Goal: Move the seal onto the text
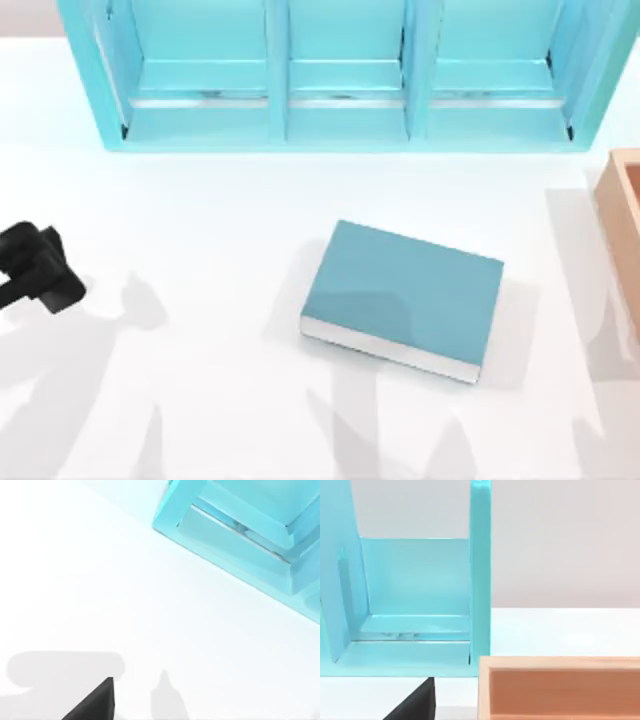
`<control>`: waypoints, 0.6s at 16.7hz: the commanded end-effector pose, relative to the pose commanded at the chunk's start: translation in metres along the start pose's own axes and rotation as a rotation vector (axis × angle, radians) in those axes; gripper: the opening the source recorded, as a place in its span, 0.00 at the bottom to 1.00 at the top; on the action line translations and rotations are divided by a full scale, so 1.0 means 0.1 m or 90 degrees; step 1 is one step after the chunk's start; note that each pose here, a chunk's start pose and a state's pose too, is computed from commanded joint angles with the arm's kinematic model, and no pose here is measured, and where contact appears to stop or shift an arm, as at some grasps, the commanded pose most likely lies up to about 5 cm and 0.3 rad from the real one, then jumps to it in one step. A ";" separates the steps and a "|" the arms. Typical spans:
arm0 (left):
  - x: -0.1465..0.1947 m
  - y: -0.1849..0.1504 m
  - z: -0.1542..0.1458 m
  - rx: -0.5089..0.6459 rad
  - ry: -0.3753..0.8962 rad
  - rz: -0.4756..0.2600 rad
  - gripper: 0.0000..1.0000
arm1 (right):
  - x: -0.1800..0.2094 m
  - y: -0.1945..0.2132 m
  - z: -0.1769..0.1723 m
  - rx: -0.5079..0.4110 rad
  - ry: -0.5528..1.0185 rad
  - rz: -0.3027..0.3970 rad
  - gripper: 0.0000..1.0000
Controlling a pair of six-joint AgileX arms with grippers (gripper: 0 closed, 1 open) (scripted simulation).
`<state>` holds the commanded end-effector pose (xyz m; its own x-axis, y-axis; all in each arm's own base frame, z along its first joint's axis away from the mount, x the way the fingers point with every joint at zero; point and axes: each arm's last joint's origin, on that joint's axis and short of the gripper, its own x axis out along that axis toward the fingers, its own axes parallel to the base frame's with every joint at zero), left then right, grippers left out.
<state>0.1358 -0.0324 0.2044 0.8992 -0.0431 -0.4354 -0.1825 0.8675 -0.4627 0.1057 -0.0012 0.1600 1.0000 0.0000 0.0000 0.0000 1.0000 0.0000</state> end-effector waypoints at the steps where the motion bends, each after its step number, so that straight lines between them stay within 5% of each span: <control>1: -0.03 0.10 -0.04 0.050 -0.034 -0.018 1.00 | 0.00 0.00 0.00 0.000 0.000 0.000 1.00; 6: -0.10 0.44 -0.24 0.254 -0.209 -0.053 1.00 | 0.00 0.00 0.00 0.000 0.000 0.000 1.00; 10: -0.09 0.53 -0.31 0.328 -0.284 -0.049 1.00 | 0.00 0.00 0.00 0.000 0.000 0.000 1.00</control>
<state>0.1058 -0.0014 0.1603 1.0000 -0.0008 -0.0050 0.0008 1.0000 -0.0054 0.1057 -0.0012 0.1600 1.0000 0.0000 0.0000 0.0000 1.0000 0.0000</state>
